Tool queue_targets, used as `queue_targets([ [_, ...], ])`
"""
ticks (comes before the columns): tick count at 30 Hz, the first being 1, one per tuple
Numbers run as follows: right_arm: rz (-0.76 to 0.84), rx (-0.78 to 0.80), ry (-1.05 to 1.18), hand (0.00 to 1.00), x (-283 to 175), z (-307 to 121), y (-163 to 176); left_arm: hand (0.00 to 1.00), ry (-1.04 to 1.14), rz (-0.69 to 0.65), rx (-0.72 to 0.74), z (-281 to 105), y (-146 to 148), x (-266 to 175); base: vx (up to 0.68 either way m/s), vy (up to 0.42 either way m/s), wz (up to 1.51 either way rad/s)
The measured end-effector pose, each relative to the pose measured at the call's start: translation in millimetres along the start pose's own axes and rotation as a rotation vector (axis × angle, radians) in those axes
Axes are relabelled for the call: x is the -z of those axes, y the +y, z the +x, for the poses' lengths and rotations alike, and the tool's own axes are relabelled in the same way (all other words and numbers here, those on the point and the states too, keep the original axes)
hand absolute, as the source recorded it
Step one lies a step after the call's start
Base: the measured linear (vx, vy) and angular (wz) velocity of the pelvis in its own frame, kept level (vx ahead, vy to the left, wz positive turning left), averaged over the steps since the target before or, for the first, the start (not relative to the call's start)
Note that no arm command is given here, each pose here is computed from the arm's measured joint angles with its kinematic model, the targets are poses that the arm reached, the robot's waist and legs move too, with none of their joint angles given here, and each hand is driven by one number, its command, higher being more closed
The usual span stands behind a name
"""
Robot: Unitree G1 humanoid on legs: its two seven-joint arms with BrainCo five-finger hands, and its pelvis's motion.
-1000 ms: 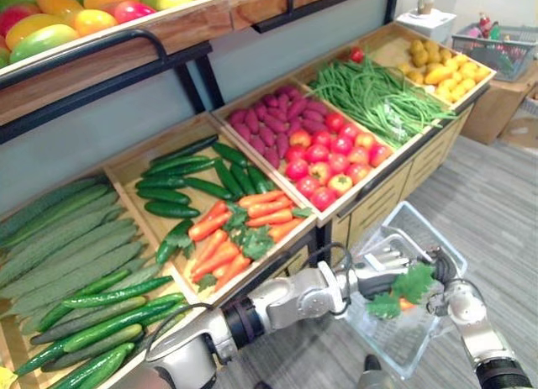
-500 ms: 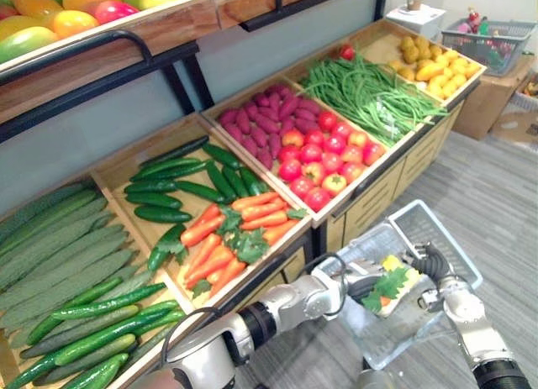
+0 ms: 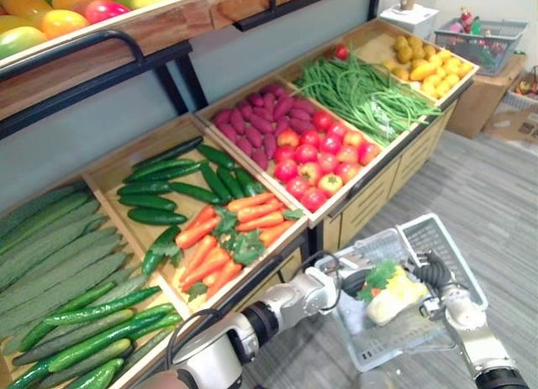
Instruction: Pick vegetable in the basket
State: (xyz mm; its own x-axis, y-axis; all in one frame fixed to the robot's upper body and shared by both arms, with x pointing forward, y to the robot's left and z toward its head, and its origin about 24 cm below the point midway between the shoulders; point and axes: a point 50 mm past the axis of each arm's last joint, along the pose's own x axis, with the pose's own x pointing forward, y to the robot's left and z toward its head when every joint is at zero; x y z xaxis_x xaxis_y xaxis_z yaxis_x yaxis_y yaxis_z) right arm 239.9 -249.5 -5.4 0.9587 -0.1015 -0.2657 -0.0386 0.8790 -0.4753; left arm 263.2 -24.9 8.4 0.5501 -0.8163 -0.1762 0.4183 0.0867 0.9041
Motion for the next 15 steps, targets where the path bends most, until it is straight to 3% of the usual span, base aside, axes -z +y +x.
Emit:
queue_targets([
  [5,0.012,-0.004,0.005,1.0,1.4,-1.1,3.4,1.0,0.0,-0.019,-0.026,3.6,3.8,-3.5,0.0,0.0,0.0],
  [6,0.012,-0.004,0.005,1.0,1.4,-1.1,3.5,0.0,0.002,-0.026,-0.035,5.2,4.9,-5.2,0.0,0.0,0.0],
  [15,0.051,-0.005,0.013,1.0,3.5,-2.7,8.4,0.0,0.007,-0.035,-0.043,7.4,2.8,-6.9,0.0,0.0,0.0],
])
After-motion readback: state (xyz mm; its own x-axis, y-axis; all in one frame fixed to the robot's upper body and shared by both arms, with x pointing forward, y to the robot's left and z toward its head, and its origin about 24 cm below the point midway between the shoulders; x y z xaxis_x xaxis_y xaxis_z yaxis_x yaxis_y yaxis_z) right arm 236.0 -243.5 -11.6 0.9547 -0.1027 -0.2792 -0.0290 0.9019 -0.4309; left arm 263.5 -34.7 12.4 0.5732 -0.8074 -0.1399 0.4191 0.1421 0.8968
